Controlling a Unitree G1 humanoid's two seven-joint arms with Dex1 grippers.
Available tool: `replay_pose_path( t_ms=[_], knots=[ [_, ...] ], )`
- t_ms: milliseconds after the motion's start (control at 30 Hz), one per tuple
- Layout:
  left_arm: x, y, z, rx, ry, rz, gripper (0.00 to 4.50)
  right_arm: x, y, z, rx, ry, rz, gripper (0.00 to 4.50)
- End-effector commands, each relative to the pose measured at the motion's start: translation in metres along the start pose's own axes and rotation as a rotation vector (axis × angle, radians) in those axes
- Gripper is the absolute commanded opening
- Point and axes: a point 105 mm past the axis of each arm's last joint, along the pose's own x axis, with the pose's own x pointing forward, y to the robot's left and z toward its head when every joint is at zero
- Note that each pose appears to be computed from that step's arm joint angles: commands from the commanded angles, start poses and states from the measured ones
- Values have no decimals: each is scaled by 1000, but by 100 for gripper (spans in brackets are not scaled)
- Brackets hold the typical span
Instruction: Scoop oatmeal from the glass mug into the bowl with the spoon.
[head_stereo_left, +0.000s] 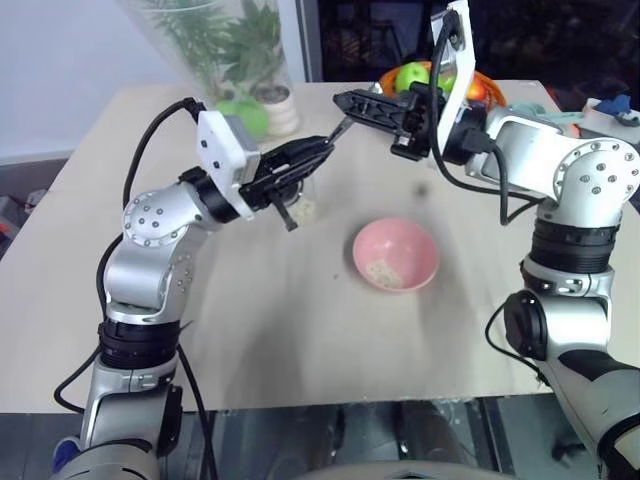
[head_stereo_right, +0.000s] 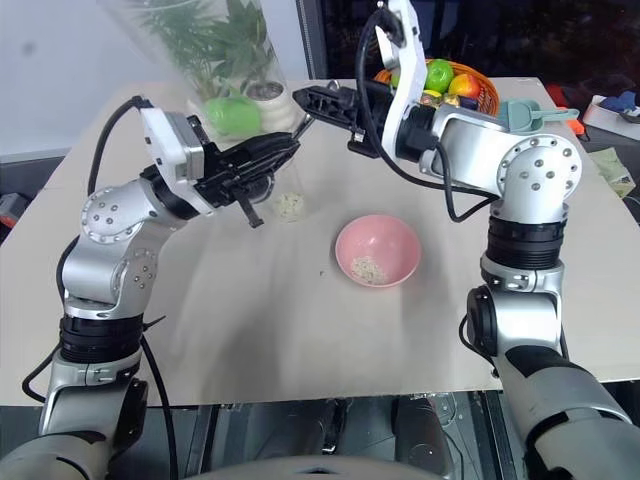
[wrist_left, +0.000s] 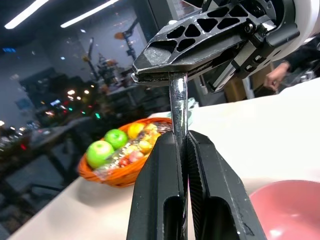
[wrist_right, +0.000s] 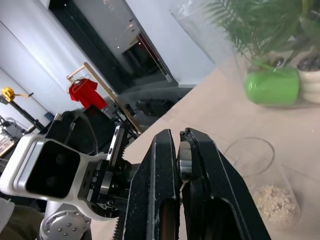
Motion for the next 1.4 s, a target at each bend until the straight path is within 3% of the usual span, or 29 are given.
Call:
replay_pose_path(
  t_ms=[33,133,233,333,567,767,1400],
  knots=[
    [-2,4,19,-4,-54,39,203,-6,11,9,-14,-32,41,0],
    [-25,18,15,-135,-59,204,332,-20,4,17,-3,-81,6,0],
    [-51,29,2,-189,-17,354,332,-35,-3,23,16,-130,-29,0],
    [-77,44,-29,-240,108,526,332,-51,-5,29,53,-192,-45,0],
    [-107,64,-79,-282,247,766,332,-65,-5,29,139,-261,-88,0],
    [-102,58,-109,-340,321,809,332,-69,-3,27,149,-287,-118,0],
    [-62,64,-147,-349,343,841,332,-71,0,28,135,-310,-131,0]
  ],
)
